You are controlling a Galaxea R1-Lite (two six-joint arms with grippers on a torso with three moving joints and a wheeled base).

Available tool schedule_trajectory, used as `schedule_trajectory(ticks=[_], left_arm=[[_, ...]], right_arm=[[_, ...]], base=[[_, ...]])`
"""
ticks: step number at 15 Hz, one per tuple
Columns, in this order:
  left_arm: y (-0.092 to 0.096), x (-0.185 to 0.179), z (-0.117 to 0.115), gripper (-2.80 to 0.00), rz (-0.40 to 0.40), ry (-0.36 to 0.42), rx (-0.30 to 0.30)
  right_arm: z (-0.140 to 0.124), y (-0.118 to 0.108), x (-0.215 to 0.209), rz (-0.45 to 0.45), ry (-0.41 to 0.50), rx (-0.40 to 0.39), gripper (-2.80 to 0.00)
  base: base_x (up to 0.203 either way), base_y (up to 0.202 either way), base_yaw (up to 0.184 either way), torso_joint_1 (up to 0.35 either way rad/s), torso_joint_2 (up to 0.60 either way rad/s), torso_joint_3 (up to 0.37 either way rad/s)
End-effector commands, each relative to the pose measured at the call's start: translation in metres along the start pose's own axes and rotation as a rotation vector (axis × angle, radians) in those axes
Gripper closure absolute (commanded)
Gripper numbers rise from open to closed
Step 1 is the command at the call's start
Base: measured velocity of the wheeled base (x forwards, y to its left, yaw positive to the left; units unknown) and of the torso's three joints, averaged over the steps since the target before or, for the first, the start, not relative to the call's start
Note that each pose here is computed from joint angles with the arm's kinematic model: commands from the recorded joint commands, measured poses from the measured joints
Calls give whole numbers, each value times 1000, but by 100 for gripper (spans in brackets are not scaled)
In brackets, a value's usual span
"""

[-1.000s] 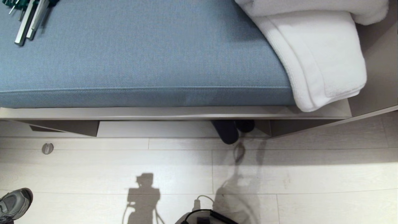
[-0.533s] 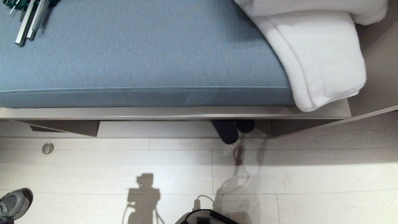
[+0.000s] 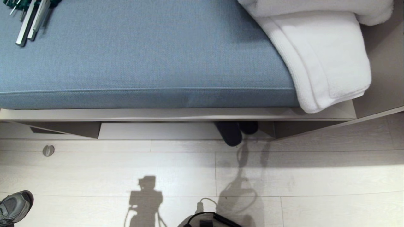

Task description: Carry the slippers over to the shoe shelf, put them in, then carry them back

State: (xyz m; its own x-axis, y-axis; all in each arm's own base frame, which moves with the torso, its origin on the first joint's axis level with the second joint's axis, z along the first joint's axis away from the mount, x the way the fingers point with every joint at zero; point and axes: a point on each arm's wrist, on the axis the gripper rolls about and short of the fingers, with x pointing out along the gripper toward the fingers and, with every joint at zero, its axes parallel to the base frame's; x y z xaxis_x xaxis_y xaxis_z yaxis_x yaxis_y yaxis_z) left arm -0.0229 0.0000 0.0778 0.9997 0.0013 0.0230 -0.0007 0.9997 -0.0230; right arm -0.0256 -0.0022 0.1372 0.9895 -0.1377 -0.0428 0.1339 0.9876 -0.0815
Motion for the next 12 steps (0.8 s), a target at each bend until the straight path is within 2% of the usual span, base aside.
schedule_trajectory(ticks=[1, 5, 12], left_arm=[[0, 1, -3, 0, 0, 9, -2], [0, 1, -3, 0, 0, 9, 0], [0, 1, -3, 0, 0, 9, 0]], right_arm=[[-31, 4, 8, 44, 32, -13, 0], [-60, 7, 2, 140, -11, -36, 0], [-60, 8, 3, 162, -29, -53, 0]], base=[[0, 0, 0, 0, 0, 0], [0, 0, 0, 0, 0, 0], [0, 0, 0, 0, 0, 0]])
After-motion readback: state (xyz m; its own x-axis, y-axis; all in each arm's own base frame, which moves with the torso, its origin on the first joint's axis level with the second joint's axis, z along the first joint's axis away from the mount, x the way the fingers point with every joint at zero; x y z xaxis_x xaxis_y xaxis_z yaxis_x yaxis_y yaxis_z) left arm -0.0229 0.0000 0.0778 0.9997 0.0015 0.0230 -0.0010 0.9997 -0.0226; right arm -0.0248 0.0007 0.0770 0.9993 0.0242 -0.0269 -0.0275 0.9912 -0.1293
